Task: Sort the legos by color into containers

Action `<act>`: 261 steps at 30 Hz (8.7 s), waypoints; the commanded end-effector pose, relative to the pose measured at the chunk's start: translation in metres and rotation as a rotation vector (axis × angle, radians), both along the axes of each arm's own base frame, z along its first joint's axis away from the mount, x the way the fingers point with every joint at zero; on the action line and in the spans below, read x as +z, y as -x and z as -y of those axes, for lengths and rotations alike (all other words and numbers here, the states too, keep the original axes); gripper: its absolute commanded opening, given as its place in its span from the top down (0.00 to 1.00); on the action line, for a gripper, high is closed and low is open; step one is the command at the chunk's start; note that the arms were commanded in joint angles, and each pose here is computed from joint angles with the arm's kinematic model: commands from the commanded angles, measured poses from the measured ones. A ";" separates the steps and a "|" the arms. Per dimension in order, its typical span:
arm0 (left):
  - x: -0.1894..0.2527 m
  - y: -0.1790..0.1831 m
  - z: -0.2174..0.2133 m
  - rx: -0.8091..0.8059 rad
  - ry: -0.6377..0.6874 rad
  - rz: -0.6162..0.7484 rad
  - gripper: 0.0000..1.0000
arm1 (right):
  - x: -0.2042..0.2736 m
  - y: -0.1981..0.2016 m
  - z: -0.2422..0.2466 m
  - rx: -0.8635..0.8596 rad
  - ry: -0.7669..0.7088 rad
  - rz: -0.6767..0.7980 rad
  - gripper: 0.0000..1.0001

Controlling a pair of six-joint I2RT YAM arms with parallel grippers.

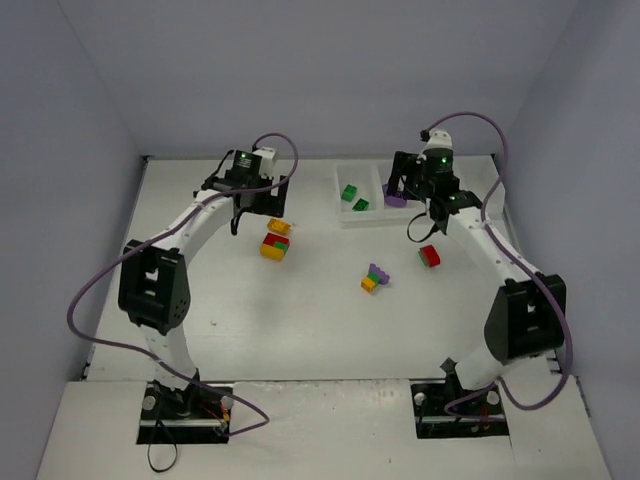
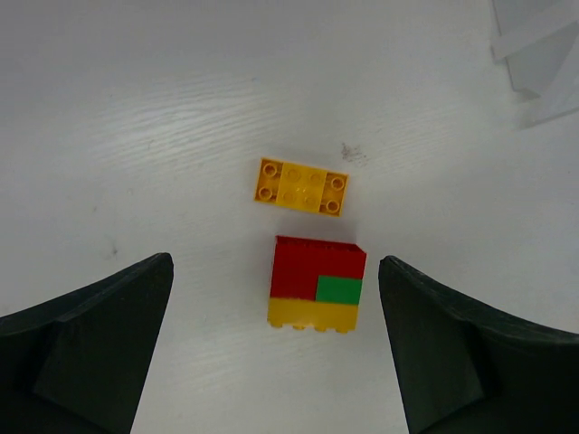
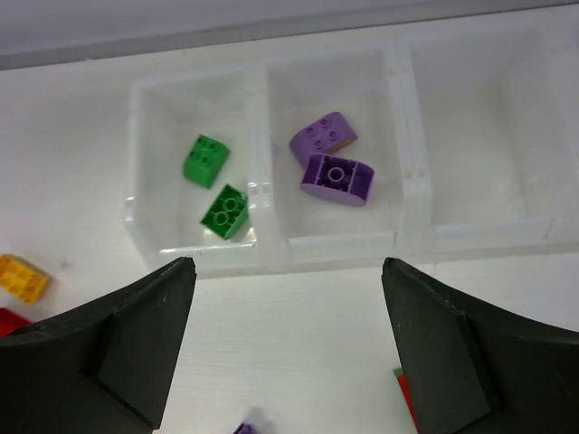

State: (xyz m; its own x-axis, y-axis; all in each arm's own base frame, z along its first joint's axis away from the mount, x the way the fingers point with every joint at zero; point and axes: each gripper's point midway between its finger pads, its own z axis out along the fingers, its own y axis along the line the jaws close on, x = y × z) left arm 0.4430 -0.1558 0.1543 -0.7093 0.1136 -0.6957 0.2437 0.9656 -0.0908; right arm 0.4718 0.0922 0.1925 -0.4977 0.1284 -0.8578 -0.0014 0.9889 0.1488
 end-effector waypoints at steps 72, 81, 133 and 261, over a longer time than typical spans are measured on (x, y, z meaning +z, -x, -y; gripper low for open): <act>0.159 0.100 0.145 -0.803 0.111 0.832 0.80 | 0.089 0.135 -0.215 0.783 -0.463 -0.081 0.34; 0.167 0.106 0.146 -0.808 0.140 0.845 0.80 | 0.063 0.136 -0.217 0.767 -0.437 -0.129 0.46; 0.009 0.153 0.022 0.089 0.117 0.073 0.14 | -0.036 -0.124 0.134 -0.393 -0.015 -0.033 0.40; 0.006 0.099 0.102 -0.589 0.124 0.256 1.00 | 0.087 0.113 -0.168 0.646 -0.441 -0.082 1.00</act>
State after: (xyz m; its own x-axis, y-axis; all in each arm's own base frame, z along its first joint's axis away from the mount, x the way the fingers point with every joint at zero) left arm 0.3391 -0.2738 0.1776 -0.2861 0.3130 -0.9056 0.8006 0.5974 -0.0465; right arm 0.3486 0.2733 0.2182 -0.7735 0.0360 -0.6328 -0.4524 0.6678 0.5910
